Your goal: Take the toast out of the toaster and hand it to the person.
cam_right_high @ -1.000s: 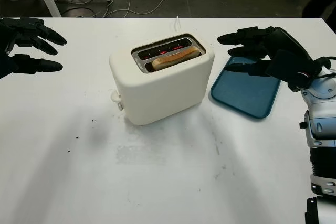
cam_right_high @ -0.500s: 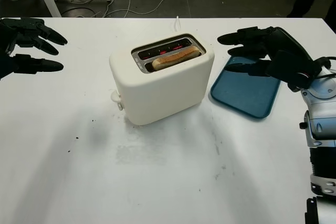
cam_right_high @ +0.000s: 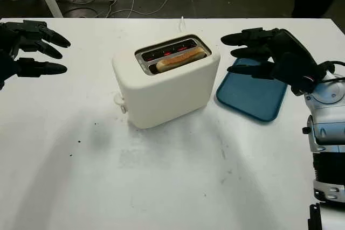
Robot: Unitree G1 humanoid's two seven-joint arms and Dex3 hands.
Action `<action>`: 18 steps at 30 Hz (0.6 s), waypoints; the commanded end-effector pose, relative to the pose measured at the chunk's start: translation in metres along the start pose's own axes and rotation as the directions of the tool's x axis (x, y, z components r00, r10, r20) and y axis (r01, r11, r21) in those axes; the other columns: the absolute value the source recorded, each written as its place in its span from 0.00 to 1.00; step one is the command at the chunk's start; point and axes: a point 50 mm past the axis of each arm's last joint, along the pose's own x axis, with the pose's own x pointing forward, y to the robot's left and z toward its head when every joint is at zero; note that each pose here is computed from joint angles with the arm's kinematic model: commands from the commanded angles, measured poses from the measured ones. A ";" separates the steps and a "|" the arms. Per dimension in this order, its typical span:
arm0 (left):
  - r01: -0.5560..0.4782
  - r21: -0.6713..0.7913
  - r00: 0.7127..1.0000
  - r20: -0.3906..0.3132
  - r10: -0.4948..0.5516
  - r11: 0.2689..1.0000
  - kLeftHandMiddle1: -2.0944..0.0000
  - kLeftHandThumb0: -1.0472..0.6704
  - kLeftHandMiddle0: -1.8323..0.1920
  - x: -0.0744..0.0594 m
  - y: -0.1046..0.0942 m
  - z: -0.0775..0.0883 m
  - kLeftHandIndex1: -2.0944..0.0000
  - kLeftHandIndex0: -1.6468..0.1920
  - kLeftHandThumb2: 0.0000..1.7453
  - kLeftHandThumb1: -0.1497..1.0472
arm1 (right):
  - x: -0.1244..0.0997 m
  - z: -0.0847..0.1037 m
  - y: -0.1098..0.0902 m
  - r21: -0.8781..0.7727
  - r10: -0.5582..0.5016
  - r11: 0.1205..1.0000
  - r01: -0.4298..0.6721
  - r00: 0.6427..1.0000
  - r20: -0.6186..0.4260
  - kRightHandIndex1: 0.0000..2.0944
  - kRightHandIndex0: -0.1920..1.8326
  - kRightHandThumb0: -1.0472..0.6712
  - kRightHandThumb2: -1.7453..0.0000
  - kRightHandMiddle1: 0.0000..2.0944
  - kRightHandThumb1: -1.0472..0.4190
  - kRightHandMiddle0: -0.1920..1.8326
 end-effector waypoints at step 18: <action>-0.002 -0.024 1.000 0.001 0.002 1.000 0.58 0.00 0.53 0.000 -0.006 -0.001 0.65 0.47 0.00 0.64 | 0.002 0.005 0.002 0.050 0.013 0.999 -0.014 1.000 0.005 0.03 0.42 0.29 1.00 0.00 0.15 0.42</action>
